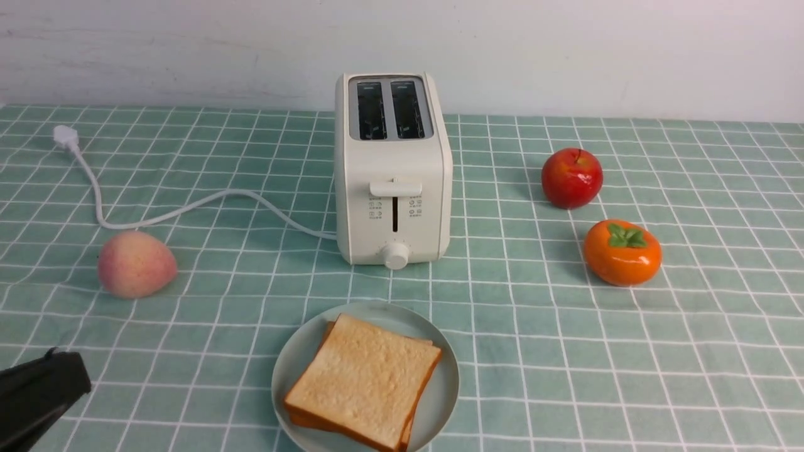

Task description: Take toasted bread from bread machine on blue coffee table place on plate.

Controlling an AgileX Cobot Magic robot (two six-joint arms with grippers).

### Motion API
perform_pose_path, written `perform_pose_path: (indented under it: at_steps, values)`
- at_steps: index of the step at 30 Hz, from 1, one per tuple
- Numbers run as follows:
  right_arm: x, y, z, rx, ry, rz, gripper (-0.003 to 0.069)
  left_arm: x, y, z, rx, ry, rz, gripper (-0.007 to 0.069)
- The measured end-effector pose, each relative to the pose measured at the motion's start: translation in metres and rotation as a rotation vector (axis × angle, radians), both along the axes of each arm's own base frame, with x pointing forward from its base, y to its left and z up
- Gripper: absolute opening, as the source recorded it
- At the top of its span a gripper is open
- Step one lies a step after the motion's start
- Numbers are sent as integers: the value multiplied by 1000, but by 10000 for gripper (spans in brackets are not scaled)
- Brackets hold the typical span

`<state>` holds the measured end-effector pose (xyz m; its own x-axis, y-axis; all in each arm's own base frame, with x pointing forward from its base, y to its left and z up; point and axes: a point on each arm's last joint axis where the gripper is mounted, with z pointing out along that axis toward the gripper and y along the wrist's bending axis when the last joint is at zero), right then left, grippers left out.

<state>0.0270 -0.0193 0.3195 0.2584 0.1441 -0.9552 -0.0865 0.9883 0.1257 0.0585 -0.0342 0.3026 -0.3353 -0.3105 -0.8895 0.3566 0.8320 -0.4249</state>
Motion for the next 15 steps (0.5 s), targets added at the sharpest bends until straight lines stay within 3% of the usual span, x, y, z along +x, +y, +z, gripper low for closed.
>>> perform_pose_path:
  at_steps: [15]
  values:
    - [0,0,1,-10,-7,2,50,-9,3,1,8,-45,-4,-14]
